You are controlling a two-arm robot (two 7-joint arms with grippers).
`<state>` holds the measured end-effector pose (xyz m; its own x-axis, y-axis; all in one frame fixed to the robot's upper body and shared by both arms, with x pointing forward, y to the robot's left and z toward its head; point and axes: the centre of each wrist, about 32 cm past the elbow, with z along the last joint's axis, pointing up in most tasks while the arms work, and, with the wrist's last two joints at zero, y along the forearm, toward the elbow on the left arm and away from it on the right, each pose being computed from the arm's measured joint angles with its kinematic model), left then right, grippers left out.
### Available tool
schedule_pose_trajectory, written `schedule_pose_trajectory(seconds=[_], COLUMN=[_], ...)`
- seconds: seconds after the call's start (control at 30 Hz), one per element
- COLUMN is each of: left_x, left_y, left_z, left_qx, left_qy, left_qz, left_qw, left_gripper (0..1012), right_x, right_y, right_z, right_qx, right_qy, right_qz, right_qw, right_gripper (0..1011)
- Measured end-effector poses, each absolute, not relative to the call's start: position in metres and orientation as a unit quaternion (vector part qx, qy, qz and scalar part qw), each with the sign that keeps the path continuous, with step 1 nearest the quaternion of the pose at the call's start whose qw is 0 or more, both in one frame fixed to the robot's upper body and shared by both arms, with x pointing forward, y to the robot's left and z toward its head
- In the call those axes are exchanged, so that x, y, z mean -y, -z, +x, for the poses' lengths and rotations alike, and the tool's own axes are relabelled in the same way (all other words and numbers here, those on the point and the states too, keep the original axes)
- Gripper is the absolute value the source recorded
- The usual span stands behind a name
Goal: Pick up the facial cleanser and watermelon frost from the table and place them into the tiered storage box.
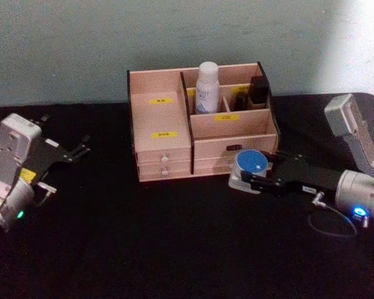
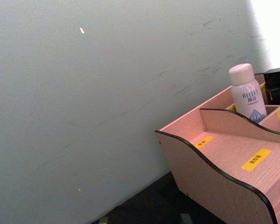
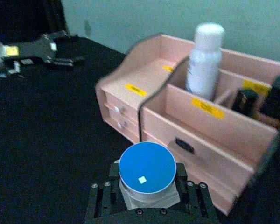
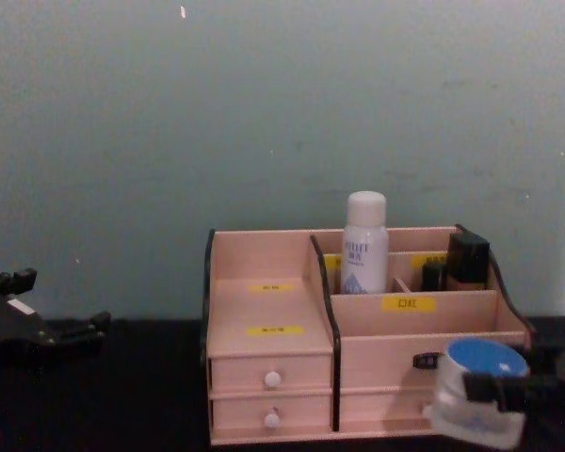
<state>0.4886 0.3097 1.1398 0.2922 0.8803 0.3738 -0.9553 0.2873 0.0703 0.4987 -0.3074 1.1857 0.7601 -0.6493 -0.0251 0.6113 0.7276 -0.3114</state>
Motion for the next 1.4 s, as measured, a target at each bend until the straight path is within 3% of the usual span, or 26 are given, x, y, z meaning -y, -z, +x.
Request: schedule_pose_trajectory(seconds=[0.53,1.4], left_x=[-0.310,-0.310], left_y=[-1.140,-1.140], left_z=[0.489,0.489], left_qx=[0.132,0.132], left_qy=[-0.580,-0.580], left_qz=[0.141,0.142], left_qw=[0.791,0.791], left_gripper=[1001,1001], right_x=[0.274,0.230], right_y=[-1.217,-1.225], right_z=[0.527,0.576], right_qx=[-0.039,-0.033], right_qy=[0.283,0.257], right_qz=[-0.121,-0.126], right_qw=[0.951,0.958], right_gripper=[720,720])
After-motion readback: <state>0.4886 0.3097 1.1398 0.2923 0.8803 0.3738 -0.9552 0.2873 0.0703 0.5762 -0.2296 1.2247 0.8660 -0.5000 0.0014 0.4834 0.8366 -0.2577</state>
